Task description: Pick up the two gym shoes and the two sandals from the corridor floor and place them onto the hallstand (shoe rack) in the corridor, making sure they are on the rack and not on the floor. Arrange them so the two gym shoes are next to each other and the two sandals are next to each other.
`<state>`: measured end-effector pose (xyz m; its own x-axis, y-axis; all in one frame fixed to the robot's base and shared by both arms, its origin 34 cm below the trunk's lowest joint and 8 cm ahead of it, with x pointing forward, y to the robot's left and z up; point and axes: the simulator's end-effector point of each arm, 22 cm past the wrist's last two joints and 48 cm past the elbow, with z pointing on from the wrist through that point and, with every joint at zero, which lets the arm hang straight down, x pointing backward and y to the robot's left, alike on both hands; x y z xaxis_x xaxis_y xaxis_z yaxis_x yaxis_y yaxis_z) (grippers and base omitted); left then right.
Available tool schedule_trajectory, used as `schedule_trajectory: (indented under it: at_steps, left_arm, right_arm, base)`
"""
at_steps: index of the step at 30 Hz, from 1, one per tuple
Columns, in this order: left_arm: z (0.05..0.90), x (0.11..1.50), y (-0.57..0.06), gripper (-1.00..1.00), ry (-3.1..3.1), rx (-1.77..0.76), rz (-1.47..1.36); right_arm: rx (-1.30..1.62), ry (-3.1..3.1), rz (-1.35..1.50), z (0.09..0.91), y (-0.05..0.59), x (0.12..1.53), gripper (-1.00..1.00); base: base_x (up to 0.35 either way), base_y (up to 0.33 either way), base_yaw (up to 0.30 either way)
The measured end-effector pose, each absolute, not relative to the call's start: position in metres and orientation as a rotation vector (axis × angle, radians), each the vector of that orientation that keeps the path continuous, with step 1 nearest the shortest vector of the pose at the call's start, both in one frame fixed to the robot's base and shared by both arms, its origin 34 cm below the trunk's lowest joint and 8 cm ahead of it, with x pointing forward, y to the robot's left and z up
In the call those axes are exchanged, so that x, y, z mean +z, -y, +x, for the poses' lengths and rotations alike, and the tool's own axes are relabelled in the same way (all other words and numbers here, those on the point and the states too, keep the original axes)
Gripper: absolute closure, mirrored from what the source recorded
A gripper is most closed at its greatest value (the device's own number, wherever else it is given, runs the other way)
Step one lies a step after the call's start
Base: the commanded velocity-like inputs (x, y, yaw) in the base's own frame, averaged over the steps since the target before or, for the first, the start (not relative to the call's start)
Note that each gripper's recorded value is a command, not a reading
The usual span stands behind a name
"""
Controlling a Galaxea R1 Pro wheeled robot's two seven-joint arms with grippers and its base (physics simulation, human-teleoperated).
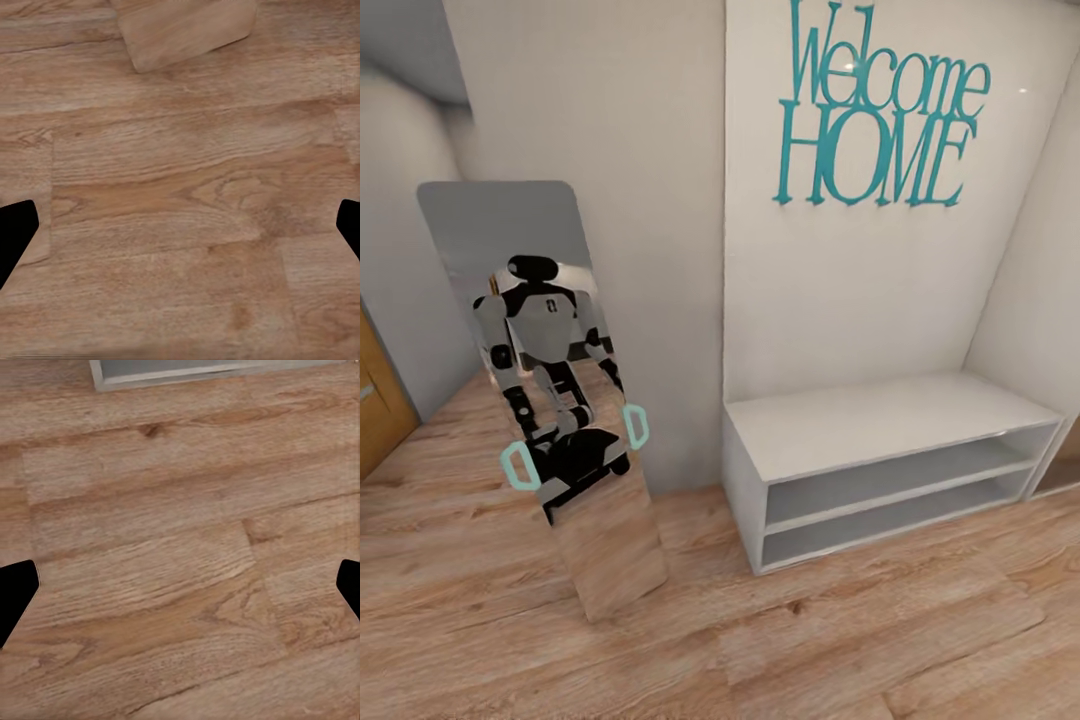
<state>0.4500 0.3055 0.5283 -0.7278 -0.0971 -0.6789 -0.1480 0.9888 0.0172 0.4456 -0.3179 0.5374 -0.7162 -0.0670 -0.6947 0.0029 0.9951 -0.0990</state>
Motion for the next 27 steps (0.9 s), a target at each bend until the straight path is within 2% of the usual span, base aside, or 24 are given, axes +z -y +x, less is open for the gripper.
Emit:
schedule_trajectory:
  at_steps: [27]
  left_arm:
    - [0.453, 0.529, -0.307, -1.0, -2.372, 0.097, -0.167]
  right_arm:
    - [-0.122, -2.417, -0.041, 0.428, 0.319, 0.523, -1.0]
  base:
    - [0.0, 0.0, 0.239]
